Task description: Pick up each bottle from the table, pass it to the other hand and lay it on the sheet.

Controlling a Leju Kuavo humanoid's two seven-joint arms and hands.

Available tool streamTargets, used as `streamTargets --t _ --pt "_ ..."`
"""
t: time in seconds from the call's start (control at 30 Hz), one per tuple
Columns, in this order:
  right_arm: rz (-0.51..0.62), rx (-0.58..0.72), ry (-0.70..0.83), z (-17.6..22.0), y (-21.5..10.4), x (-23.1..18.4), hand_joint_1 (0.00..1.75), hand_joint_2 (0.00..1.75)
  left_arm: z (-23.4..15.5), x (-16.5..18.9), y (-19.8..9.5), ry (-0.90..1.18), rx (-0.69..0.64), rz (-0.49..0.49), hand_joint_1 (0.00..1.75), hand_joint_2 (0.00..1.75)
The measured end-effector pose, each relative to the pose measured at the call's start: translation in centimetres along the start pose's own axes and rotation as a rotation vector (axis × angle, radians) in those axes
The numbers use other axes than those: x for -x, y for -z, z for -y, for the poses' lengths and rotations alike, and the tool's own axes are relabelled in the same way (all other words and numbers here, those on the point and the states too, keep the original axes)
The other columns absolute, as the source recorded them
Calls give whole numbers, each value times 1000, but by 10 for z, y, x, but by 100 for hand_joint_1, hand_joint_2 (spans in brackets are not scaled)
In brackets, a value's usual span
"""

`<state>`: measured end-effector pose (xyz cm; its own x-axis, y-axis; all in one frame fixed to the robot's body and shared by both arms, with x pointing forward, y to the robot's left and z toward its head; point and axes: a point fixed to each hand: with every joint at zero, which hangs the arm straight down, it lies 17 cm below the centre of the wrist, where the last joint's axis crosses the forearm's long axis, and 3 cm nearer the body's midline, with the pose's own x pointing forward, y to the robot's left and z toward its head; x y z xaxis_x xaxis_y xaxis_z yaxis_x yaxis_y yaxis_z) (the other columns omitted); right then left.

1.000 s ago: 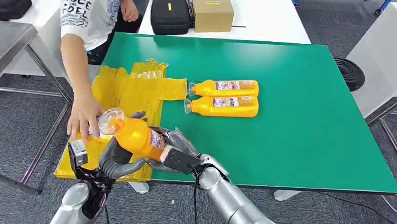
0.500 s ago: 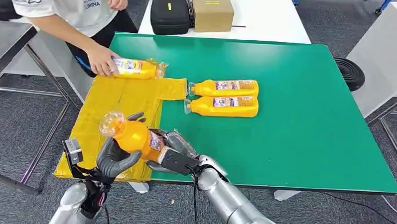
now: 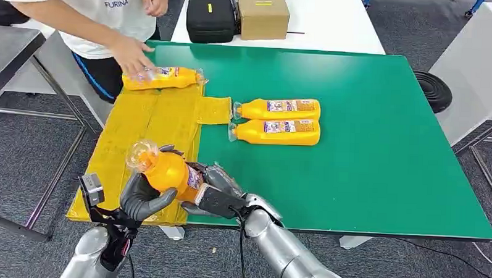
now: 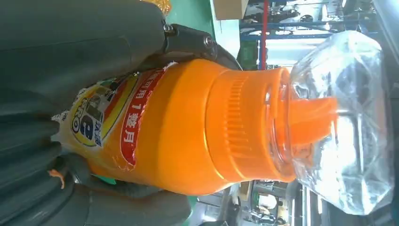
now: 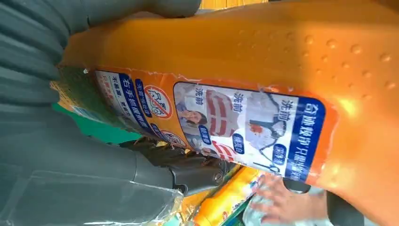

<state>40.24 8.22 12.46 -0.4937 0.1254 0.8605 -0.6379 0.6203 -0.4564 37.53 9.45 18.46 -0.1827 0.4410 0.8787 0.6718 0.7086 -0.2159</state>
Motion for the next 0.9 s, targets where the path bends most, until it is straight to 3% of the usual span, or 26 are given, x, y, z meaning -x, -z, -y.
streamTargets --t 0.13,0.17,0.43,0.77,0.9 --pt "3 17 -14 2 2 -1 0 175 4 0 1 -1 13 2 175 175" --pt "3 27 -21 4 3 -2 0 0 6 -1 1 -1 18 3 175 175" --pt "-3 59 -59 7 4 -2 0 0 12 -8 7 8 38 19 175 175" --pt "56 90 -103 14 6 -23 0 0 -19 0 10 219 -79 -10 175 175" --pt "77 85 -128 13 4 -31 0 0 -56 2 13 496 -204 -46 175 175"
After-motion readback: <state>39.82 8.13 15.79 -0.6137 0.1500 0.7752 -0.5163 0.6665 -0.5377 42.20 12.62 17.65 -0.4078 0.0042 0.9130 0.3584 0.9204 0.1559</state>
